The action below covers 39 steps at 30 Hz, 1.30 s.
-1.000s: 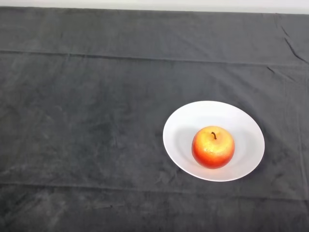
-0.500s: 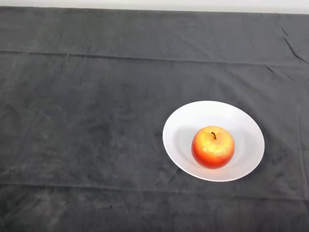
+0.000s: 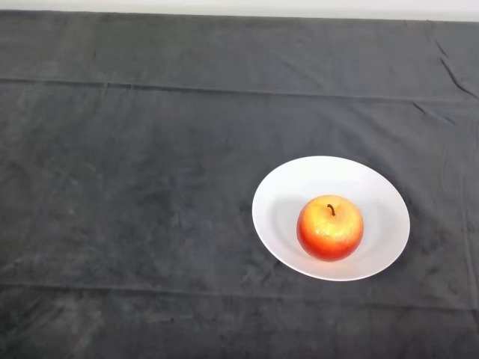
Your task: Move the apple to the plate
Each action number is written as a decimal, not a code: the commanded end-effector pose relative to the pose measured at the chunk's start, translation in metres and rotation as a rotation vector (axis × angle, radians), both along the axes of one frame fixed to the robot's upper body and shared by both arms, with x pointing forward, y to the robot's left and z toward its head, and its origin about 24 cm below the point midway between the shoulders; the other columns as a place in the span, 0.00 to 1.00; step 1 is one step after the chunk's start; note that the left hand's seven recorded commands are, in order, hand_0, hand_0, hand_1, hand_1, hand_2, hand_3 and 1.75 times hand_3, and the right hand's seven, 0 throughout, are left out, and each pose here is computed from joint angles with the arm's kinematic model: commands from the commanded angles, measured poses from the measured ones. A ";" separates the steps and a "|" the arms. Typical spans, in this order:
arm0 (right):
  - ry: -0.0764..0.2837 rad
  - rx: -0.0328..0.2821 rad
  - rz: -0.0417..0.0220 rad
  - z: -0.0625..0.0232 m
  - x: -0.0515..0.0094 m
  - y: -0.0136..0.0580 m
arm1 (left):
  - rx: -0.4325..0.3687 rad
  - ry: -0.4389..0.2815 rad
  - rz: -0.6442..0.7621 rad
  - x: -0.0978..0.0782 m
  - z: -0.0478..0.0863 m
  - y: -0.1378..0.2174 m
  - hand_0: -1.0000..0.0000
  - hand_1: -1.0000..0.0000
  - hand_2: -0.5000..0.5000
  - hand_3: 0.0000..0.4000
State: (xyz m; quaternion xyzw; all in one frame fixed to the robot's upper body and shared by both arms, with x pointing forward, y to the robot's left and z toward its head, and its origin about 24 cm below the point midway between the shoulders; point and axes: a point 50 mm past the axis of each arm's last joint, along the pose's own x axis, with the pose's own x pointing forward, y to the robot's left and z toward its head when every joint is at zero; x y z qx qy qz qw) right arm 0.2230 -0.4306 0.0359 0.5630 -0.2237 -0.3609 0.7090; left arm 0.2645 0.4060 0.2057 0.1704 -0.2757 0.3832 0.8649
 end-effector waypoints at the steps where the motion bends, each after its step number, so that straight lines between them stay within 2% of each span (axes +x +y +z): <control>1: -0.013 -0.029 -0.0265 0.0075 -0.0064 -0.0090 | 0.011 -0.035 0.012 0.000 0.012 0.003 1.00 1.00 0.50 0.00; 39: -0.013 -0.029 -0.0265 0.0075 -0.0064 -0.0089 | 0.018 -0.022 0.001 0.001 0.012 0.001 1.00 1.00 0.50 0.00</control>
